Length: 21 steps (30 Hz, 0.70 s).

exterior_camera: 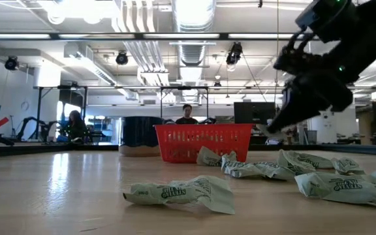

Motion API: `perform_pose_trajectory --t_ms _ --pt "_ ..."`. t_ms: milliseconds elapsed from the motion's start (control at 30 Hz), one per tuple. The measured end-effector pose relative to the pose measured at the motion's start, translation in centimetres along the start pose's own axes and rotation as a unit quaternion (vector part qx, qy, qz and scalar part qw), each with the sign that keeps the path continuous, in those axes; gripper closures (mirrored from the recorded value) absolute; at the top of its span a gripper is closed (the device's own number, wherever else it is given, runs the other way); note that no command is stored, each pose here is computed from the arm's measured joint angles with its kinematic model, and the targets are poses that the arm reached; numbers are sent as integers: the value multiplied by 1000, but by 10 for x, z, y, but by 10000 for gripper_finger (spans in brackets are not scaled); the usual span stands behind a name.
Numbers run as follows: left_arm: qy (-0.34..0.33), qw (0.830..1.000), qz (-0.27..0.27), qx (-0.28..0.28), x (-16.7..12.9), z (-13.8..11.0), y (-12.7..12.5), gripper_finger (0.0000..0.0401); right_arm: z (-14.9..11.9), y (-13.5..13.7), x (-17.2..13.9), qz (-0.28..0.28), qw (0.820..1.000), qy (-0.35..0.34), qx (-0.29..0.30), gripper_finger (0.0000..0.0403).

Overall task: Pick and place Stevia / Truvia into bins
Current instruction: Put the white stevia packet into the red basket

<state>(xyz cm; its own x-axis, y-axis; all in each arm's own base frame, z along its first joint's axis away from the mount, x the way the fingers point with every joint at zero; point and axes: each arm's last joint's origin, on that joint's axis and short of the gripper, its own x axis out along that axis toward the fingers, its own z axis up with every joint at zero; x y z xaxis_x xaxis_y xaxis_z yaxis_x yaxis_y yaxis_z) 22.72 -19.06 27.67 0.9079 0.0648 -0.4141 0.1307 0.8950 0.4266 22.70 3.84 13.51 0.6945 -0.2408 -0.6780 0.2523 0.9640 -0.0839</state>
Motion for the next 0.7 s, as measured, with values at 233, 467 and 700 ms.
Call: perform_pose_trajectory --t_ms 233,467,700 --pt "44 999 1 28 31 -17 -17 232 17 -1 -9 -25 997 -67 1 394" --pt "67 997 4 33 56 -28 -24 232 36 5 -4 -33 992 -119 -21 394" --pt "70 997 -30 14 72 -31 -19 232 57 16 15 -40 988 -136 -59 394"
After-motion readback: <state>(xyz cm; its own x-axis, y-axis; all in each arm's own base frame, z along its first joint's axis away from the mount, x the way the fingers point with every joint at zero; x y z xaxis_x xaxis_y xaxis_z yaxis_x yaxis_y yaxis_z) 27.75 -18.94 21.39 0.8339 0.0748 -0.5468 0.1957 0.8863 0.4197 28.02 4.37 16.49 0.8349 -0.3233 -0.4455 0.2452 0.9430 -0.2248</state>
